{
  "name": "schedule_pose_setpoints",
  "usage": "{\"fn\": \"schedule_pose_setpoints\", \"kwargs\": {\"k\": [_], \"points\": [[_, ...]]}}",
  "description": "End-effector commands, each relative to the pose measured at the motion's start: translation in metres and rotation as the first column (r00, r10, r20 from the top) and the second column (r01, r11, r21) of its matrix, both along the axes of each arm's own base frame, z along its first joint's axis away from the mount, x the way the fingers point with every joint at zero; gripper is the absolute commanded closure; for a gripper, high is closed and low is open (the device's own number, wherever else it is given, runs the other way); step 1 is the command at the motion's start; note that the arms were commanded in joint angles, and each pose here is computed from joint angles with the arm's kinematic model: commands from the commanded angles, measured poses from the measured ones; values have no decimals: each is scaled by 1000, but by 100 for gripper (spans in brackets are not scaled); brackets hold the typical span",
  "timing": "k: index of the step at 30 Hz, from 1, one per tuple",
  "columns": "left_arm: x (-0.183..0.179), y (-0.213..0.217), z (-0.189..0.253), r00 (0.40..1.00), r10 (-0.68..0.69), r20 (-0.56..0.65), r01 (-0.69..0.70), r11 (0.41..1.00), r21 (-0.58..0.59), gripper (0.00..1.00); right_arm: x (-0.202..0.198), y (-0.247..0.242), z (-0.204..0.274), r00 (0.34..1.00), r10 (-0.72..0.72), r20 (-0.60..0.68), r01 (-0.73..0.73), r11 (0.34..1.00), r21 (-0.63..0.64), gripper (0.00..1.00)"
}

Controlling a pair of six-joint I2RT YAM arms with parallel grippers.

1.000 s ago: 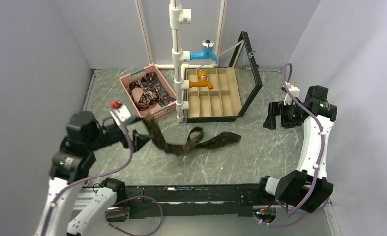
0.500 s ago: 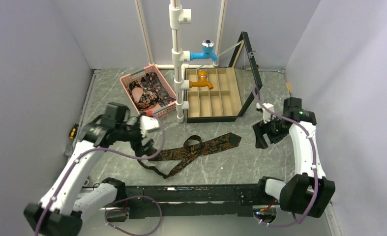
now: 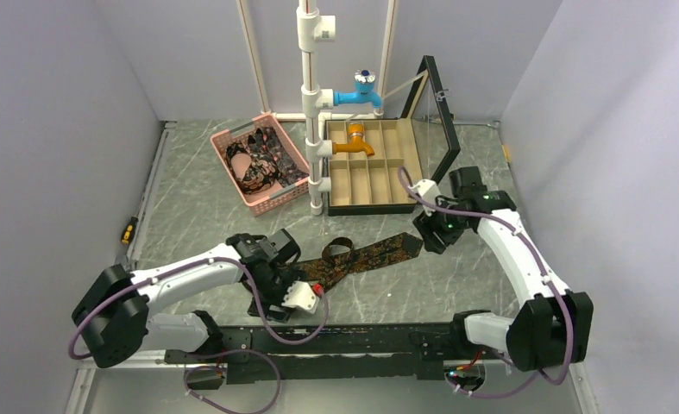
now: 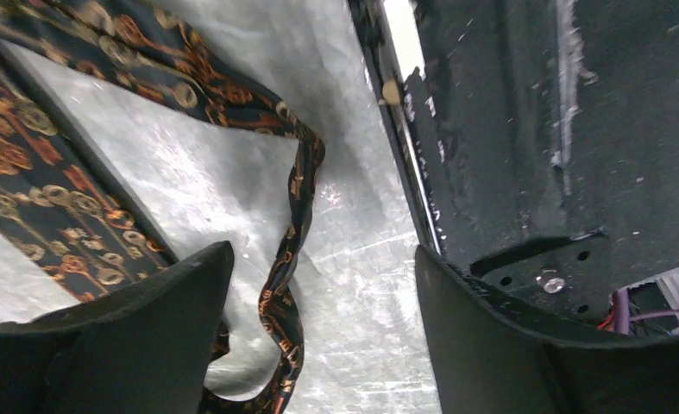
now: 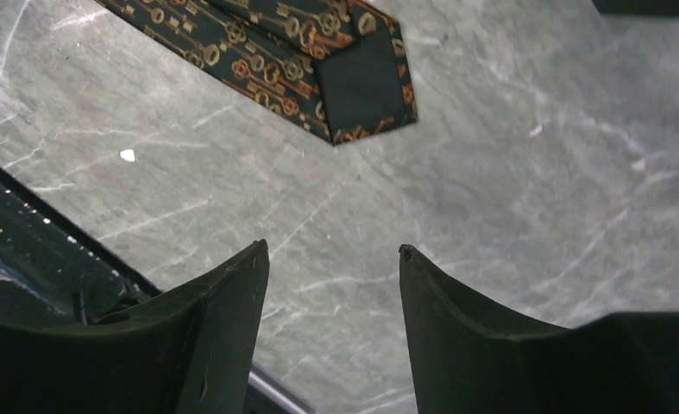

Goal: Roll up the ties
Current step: Flatten out the tie at the center of the board.

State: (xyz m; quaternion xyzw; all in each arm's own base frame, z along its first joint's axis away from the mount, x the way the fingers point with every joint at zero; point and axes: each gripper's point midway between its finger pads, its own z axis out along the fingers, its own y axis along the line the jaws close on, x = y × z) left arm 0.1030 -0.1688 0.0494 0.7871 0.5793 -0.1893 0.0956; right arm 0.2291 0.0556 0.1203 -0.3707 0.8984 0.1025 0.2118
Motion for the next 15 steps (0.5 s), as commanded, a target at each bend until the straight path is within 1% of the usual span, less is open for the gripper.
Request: {"fn": "schedule_pose_setpoints", "kwargs": {"k": [1,2,3,5,6,7,8,9,12,14,15], "points": [[23,14,-20,992,-47,121,34,994,106,25,19,23,-7,993,79,89,-76,997,-32,41],[26,17,-24,991,-41,131,24,991,130,35,22,29,-10,990,99,101,-95,995,-42,42],[28,20,-26,990,-40,133,19,988,156,47,26,34,-13,987,119,111,-114,992,-47,42],[28,28,-28,992,-29,122,3,979,204,74,30,45,-20,981,161,105,-156,986,-59,45],[28,32,-26,992,-17,122,-10,975,220,85,31,49,-24,978,179,103,-173,983,-66,46],[30,35,-22,992,-2,123,-25,975,220,92,32,52,-29,976,197,98,-190,979,-77,47],[29,39,-16,993,18,115,-42,977,211,97,34,55,-34,973,211,93,-203,975,-86,48],[30,41,-9,993,43,106,-62,981,186,100,35,57,-39,969,228,91,-219,971,-96,49],[37,58,12,983,152,104,-164,979,119,100,42,60,-56,962,260,85,-247,960,-131,54],[43,75,25,968,229,103,-239,966,97,100,46,62,-66,959,273,79,-259,954,-149,58],[43,81,30,964,244,105,-254,963,94,100,49,63,-72,958,275,74,-261,952,-157,60]]}}
